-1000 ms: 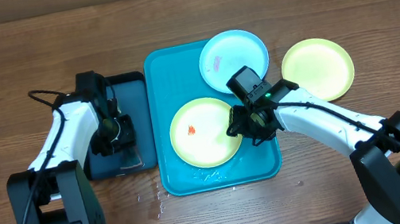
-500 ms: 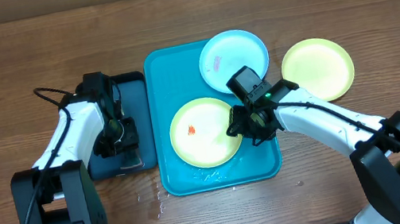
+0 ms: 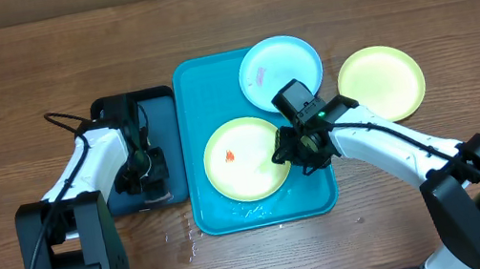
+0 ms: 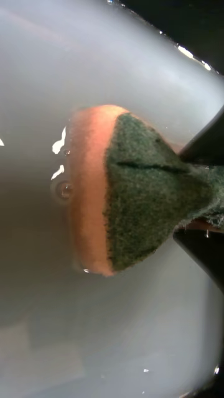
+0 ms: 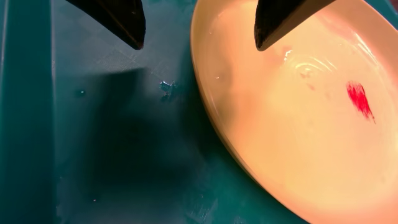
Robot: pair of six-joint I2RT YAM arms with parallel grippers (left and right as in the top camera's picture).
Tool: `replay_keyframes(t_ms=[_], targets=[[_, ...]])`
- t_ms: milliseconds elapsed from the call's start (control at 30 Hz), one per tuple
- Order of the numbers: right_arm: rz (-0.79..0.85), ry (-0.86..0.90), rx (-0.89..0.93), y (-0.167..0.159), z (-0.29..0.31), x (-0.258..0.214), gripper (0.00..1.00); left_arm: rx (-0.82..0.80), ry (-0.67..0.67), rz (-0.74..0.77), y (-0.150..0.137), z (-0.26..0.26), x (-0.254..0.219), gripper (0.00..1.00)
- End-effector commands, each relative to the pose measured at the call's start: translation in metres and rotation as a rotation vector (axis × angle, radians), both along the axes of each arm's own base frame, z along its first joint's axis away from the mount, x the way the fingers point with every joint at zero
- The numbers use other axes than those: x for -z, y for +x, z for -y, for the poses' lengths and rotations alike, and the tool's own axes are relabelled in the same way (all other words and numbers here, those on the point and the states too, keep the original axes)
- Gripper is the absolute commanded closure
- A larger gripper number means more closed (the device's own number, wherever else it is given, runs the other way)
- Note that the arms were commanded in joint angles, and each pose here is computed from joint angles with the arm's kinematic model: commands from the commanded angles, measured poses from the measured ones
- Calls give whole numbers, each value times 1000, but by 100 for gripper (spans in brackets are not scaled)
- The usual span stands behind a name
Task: Clean dirty plates on tray and stack at the side
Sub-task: 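Lift the sponge with the left gripper above the black tray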
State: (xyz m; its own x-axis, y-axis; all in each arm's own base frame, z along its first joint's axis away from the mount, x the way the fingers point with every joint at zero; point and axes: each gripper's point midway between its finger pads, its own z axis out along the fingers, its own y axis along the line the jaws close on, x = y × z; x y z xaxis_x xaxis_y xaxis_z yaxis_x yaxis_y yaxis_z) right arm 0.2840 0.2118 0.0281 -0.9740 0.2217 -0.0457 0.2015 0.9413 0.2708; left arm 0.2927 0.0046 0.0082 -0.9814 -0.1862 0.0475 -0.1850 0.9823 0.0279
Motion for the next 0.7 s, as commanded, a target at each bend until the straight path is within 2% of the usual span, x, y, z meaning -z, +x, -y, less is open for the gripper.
replay_keyframes(t_ms=[0, 67, 233, 300, 433, 667], targets=[[44, 15, 0, 10, -4, -13, 42, 3, 14, -15, -4, -1, 6, 89], [44, 15, 0, 10, -4, -13, 42, 19, 13, -8, -1, -1, 6, 96], [44, 15, 0, 10, -4, -13, 42, 41, 12, 24, 11, -4, -2, 96], [44, 13, 1, 11, -3, -12, 47, 39, 6, 49, 19, -6, -9, 96], [35, 9, 8, 7, -2, -10, 47, 90, -64, 110, 37, -3, -27, 96], [41, 18, -31, -3, -13, -2, 39, 128, -146, 261, 66, 4, -65, 96]])
